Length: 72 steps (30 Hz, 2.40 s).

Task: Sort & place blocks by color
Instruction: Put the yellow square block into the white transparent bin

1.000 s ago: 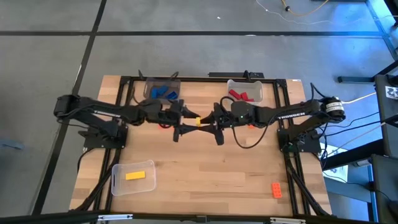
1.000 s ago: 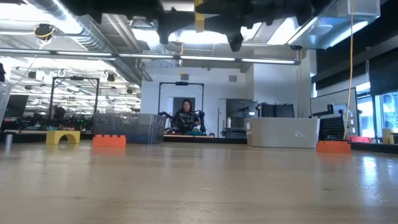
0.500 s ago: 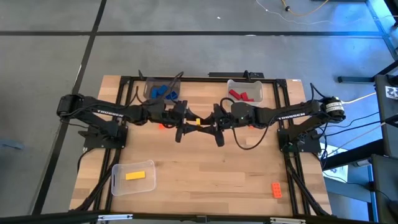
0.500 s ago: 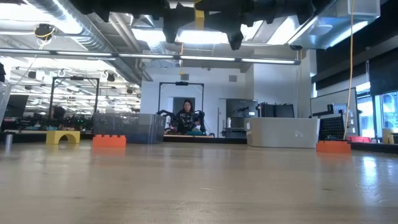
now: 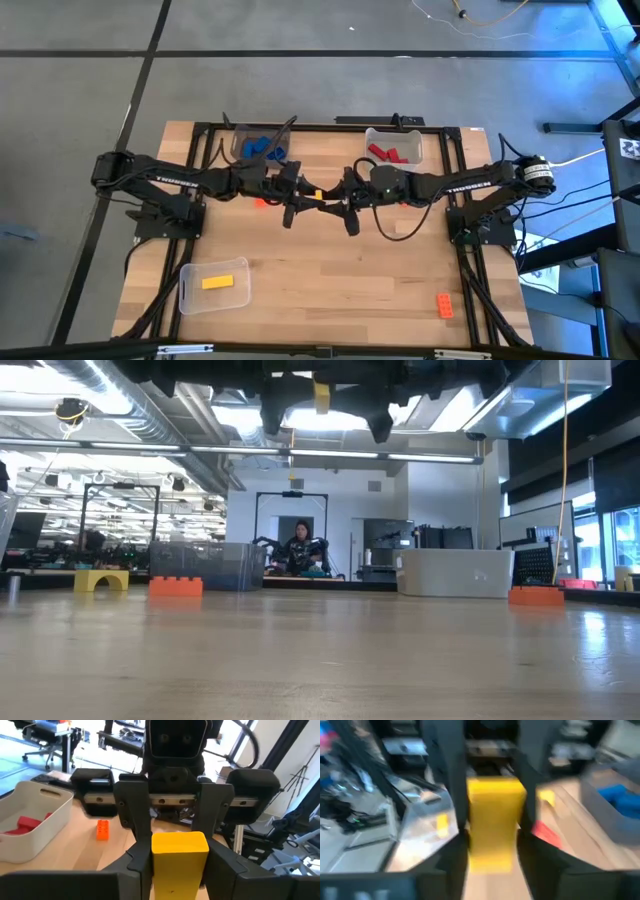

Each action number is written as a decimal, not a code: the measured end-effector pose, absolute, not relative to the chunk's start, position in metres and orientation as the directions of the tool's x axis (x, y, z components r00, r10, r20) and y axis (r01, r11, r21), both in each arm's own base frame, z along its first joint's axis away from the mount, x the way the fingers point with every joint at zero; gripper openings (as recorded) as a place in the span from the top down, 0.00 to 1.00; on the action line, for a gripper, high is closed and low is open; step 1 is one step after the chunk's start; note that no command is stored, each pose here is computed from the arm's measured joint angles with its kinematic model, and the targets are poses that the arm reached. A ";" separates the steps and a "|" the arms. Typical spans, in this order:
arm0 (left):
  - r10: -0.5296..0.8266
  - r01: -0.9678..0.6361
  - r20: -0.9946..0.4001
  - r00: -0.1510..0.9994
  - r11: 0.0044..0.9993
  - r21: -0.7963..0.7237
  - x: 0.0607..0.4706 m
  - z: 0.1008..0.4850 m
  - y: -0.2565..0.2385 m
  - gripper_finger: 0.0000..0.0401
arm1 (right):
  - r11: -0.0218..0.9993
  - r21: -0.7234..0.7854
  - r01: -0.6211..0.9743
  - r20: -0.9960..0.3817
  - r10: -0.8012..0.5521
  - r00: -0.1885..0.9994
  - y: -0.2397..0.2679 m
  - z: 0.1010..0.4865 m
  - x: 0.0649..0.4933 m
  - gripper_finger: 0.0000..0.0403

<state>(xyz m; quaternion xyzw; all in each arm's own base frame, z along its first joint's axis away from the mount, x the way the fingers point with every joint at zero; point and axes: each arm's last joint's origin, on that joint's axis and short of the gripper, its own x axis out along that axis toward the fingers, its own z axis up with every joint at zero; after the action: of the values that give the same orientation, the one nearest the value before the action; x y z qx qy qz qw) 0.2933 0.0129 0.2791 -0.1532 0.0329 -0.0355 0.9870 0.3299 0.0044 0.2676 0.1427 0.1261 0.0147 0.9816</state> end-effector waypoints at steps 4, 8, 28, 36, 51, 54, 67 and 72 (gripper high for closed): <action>-0.073 0.037 -0.105 0.992 0.949 -0.312 0.287 0.279 0.019 0.70 | 0.957 0.271 0.100 -0.329 -0.005 0.944 0.002 0.265 0.322 0.36; -0.053 0.007 -0.147 0.988 0.955 -0.298 0.272 0.287 0.024 0.70 | 0.944 0.270 0.192 -0.441 -0.057 0.896 -0.001 0.267 0.305 0.19; 0.088 -0.096 -0.041 0.995 0.938 -0.333 0.175 0.286 0.017 0.70 | 0.871 0.413 0.265 -0.268 -0.162 0.950 -0.012 0.271 0.216 0.18; 0.072 -0.055 0.040 0.997 0.942 -0.331 0.166 0.294 0.014 0.70 | 0.915 0.388 0.108 0.109 -0.162 0.981 -0.012 0.290 0.212 0.18; 0.043 -0.023 0.051 0.998 0.944 -0.330 0.167 0.295 0.012 0.70 | 0.914 0.391 0.109 0.100 -0.160 0.982 -0.012 0.289 0.212 0.18; -0.046 0.031 -0.035 0.998 0.942 -0.334 0.168 0.294 0.002 0.70 | 0.914 0.391 0.109 0.098 -0.160 0.982 -0.012 0.289 0.212 0.18; -0.323 -0.044 -0.745 0.583 0.904 -0.426 0.155 0.295 -0.087 0.70 | 0.913 0.389 0.119 0.075 -0.160 0.984 -0.012 0.287 0.212 0.18; -0.379 -0.078 -0.845 0.377 0.896 -0.437 0.145 0.274 -0.127 0.70 | 0.914 0.387 0.123 0.064 -0.160 0.985 -0.012 0.286 0.212 0.18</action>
<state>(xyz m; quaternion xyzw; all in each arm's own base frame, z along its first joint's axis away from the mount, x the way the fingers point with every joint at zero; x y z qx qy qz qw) 0.1445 -0.1274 0.2741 -0.2076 0.5502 -0.0938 0.8034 0.2123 -0.0120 0.2857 0.1947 -0.0473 -0.0724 0.9770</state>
